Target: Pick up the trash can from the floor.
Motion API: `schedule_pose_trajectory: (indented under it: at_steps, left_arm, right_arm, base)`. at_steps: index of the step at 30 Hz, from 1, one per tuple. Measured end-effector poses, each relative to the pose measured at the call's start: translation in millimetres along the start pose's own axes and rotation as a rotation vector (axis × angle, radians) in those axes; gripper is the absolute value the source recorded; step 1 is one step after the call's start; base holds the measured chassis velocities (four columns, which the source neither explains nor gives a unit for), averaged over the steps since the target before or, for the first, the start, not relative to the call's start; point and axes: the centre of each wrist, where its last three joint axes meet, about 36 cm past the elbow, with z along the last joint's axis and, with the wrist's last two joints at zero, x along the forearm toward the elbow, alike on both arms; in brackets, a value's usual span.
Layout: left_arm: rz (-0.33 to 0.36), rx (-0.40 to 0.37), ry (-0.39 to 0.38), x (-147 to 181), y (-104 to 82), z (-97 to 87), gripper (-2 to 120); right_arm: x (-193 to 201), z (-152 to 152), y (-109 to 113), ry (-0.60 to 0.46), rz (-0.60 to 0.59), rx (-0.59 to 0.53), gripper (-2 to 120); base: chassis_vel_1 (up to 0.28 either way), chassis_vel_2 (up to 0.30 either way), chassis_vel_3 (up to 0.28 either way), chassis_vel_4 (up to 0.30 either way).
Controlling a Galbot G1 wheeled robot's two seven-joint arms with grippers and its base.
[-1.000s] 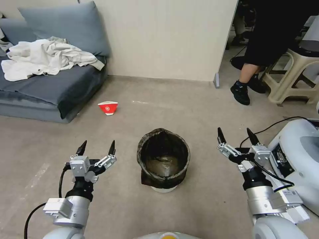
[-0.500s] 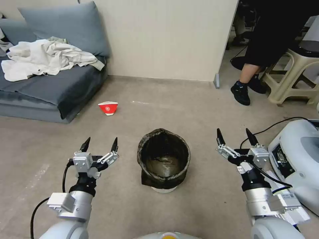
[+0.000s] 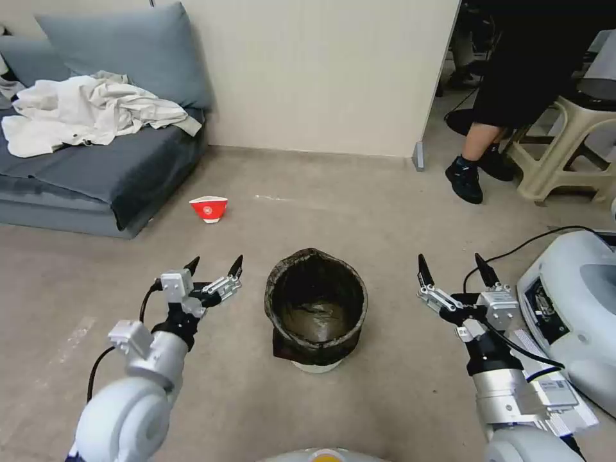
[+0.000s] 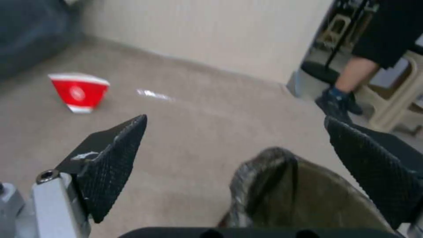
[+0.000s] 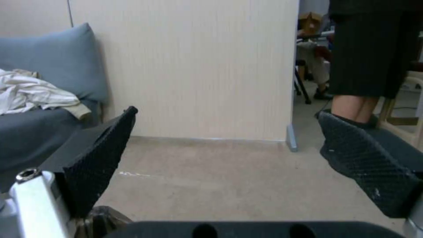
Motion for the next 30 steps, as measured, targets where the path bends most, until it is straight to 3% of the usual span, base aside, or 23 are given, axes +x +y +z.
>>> schedule_pose_trajectory:
  at_steps: [15, 22, 30]
  left_arm:
    - [0.072, 0.119, 0.251, -50.1, -15.3, 3.6, 100]
    - [0.077, 0.076, 0.331, -70.9, -17.1, 0.2, 100]
    - [0.017, -0.002, 0.407, -93.2, -10.5, -3.4, 100]
  right_arm:
    - [3.5, -4.5, -2.2, 0.002, 0.034, 0.014, 100]
    - [3.6, -5.3, -4.5, 0.003, 0.049, 0.021, 100]
    - [1.7, -4.0, -5.2, 0.002, 0.052, 0.02, 100]
  base:
    - [0.0, 0.0, 0.0, 0.0]
    - [0.0, 0.0, 0.0, 0.0]
    - [0.0, 0.0, 0.0, 0.0]
